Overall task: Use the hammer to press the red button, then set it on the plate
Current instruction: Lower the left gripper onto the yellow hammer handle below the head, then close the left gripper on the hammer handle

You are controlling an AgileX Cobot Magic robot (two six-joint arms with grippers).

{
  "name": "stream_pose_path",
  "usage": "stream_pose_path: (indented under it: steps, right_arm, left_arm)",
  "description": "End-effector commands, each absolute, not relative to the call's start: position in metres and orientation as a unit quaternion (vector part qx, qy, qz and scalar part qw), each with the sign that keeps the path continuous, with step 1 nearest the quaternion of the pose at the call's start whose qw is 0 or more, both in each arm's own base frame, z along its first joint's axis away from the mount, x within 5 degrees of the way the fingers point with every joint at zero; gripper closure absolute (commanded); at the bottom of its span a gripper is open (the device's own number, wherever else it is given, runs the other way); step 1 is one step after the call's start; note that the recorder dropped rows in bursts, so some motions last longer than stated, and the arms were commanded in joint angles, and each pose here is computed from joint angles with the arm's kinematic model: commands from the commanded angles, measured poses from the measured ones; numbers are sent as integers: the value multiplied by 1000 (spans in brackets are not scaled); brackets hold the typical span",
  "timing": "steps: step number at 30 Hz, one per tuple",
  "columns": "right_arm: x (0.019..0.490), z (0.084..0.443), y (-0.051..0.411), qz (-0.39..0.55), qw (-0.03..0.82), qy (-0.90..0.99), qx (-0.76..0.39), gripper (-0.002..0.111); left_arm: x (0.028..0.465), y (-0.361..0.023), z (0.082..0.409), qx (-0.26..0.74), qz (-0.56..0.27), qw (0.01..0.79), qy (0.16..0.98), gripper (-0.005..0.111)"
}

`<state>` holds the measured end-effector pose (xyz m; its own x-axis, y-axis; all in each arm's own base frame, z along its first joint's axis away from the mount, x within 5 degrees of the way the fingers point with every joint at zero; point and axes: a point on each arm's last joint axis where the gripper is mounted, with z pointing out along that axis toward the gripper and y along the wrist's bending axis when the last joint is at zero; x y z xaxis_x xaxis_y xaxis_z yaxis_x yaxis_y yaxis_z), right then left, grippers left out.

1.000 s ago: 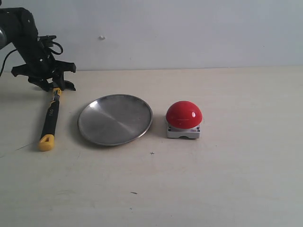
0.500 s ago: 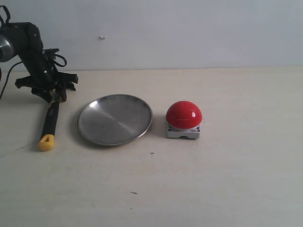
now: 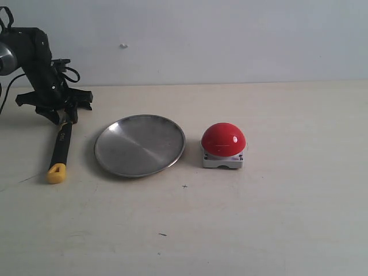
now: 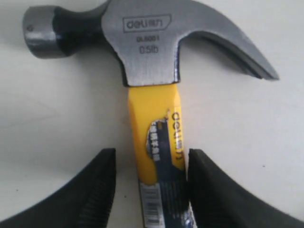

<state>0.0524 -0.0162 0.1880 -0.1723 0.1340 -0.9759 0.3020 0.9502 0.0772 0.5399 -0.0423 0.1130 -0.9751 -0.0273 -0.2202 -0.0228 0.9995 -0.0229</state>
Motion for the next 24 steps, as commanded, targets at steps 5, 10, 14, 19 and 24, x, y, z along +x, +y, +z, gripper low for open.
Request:
stream_pose_path:
  steps: [5, 10, 14, 19, 24]
  right_arm:
    - [52, 188, -17, -70, 631, 759, 144, 108]
    - [52, 188, -17, -70, 631, 759, 144, 108]
    - [52, 188, -17, -70, 631, 759, 144, 108]
    - [52, 188, -17, -70, 631, 759, 144, 108]
    - [52, 188, -17, -70, 631, 759, 144, 108]
  left_arm:
    - [541, -45, 113, -15, -18, 115, 993, 60]
    - [539, -46, 110, -16, -24, 105, 994, 60]
    - [539, -46, 108, -16, -23, 102, 994, 60]
    - [539, -46, 104, -16, -23, 98, 995, 62]
    - [539, -46, 104, -16, -23, 98, 995, 80]
